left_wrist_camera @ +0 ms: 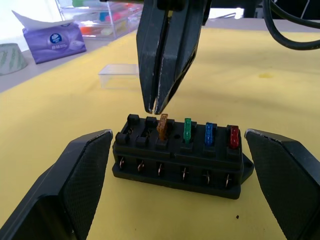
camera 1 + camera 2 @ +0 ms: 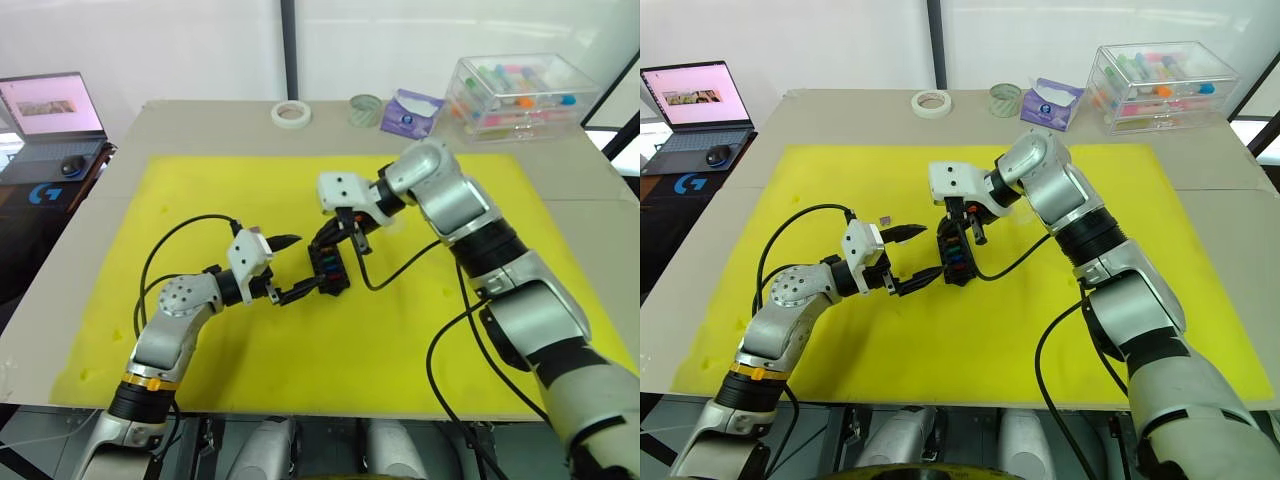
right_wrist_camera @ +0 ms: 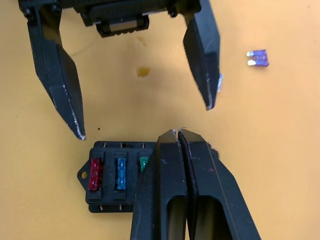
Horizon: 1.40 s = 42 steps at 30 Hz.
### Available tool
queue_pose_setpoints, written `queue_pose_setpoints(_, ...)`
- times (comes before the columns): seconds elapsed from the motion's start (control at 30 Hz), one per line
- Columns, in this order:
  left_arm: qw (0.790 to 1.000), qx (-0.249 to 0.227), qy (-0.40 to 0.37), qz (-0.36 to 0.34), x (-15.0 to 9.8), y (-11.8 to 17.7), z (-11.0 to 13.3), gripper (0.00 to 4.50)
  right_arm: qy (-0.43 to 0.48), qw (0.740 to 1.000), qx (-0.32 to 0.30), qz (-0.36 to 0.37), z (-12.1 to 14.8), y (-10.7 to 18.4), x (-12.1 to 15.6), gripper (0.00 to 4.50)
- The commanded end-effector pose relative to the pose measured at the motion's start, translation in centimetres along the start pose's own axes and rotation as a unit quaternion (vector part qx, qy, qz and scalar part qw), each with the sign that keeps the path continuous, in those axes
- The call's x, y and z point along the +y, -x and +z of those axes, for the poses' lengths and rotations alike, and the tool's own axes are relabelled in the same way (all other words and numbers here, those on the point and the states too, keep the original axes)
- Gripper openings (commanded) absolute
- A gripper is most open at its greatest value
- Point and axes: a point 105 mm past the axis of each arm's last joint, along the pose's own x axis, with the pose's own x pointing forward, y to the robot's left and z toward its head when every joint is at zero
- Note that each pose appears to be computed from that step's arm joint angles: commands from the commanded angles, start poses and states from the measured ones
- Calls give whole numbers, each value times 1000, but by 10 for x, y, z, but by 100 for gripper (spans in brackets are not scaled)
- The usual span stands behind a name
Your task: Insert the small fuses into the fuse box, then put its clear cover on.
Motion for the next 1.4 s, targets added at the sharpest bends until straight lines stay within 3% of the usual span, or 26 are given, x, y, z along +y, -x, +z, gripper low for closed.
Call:
queue_pose_setpoints(0.03,1000,-18,-18,-5,-1,-1,14,450,16,1000,-2,-16,6,7,-4,4)
queue_pose_setpoints(1.4,1000,-15,-21,-1,2,1,13,450,-10,1000,18,-15,-18,-3,-3,4)
